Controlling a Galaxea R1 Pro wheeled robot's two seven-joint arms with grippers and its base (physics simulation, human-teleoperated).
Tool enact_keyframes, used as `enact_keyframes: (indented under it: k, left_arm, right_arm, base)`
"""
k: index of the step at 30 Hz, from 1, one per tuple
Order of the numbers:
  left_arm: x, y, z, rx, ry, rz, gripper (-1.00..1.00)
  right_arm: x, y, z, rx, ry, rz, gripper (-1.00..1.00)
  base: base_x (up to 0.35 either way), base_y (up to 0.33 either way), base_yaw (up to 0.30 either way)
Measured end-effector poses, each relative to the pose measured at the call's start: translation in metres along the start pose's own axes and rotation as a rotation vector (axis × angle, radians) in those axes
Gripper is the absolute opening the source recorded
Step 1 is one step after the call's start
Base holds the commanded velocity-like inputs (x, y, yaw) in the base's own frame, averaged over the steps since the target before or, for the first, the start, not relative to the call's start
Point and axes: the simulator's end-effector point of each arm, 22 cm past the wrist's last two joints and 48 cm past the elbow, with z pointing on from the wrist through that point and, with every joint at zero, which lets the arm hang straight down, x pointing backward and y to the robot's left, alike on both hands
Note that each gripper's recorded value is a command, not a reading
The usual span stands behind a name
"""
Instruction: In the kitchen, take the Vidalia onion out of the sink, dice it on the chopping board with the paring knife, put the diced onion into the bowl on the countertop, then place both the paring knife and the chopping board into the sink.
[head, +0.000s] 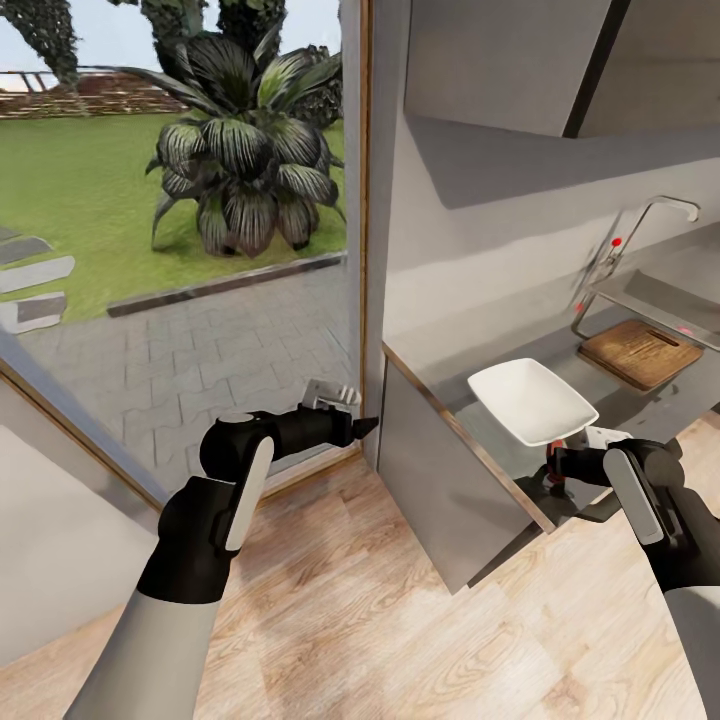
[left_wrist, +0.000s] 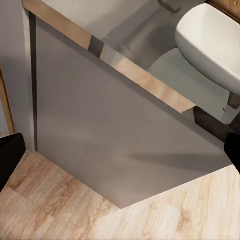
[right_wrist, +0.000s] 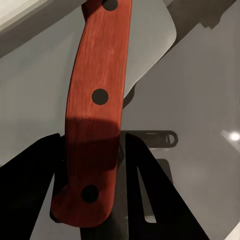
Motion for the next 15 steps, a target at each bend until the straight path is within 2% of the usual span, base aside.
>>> enact_keyframes:
  k: [15]
  left_arm:
    - [-0.0002,-0.0004,0.0001,0.001,0.000,0.001,1.00]
  right_arm:
    - [0.0000,0.0000,0.0000,0.000,0.000,0.000,-1.00]
  base:
    - [0.000,0.000,0.000]
